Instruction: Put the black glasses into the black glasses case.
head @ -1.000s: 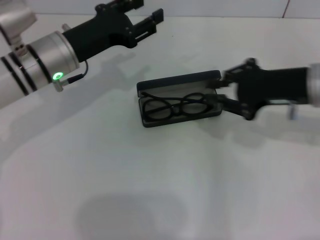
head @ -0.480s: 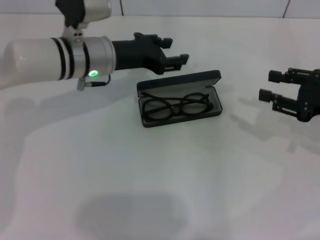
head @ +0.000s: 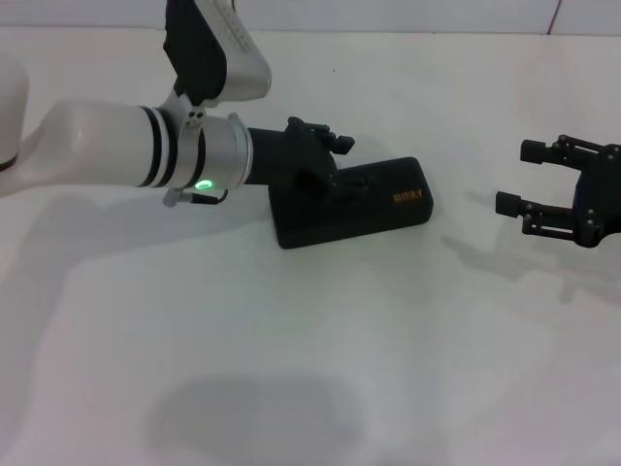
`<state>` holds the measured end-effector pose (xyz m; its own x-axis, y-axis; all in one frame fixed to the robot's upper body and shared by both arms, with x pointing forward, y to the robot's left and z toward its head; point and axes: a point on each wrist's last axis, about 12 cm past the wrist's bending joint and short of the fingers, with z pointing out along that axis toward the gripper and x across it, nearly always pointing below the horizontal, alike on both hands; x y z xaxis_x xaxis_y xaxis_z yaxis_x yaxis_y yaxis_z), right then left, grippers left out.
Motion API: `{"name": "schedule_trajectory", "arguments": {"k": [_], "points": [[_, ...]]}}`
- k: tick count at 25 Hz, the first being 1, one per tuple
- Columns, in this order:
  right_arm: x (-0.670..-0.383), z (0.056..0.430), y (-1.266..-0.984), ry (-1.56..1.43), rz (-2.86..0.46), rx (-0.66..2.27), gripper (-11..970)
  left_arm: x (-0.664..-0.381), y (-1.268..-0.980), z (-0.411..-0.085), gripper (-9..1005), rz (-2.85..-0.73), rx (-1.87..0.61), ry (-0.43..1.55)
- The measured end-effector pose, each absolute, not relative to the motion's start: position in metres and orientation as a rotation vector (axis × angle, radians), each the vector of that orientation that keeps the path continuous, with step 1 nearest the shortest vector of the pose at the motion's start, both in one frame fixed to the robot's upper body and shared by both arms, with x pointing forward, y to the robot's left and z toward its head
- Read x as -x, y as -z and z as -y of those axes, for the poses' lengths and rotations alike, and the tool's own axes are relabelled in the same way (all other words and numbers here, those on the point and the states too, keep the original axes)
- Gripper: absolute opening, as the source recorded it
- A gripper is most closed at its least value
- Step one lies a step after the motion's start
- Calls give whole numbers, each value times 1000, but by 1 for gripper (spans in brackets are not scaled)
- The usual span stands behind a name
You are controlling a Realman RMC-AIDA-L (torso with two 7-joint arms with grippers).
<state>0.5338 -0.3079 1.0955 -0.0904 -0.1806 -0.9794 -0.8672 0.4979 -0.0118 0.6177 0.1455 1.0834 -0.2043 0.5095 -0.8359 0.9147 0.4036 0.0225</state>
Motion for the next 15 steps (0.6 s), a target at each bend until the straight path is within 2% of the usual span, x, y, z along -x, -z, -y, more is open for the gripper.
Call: {"name": "schedule_trajectory", "arguments": {"k": [9,15], "points": [[-534,305,-1099,-756,-1561,954,765,-613,-1086,-148,632,-1817,-1159,696],[-527,290,-1110,-858,-1408,1046,769,-583,-1114,-170,630,-1486,-1211,902]]}}
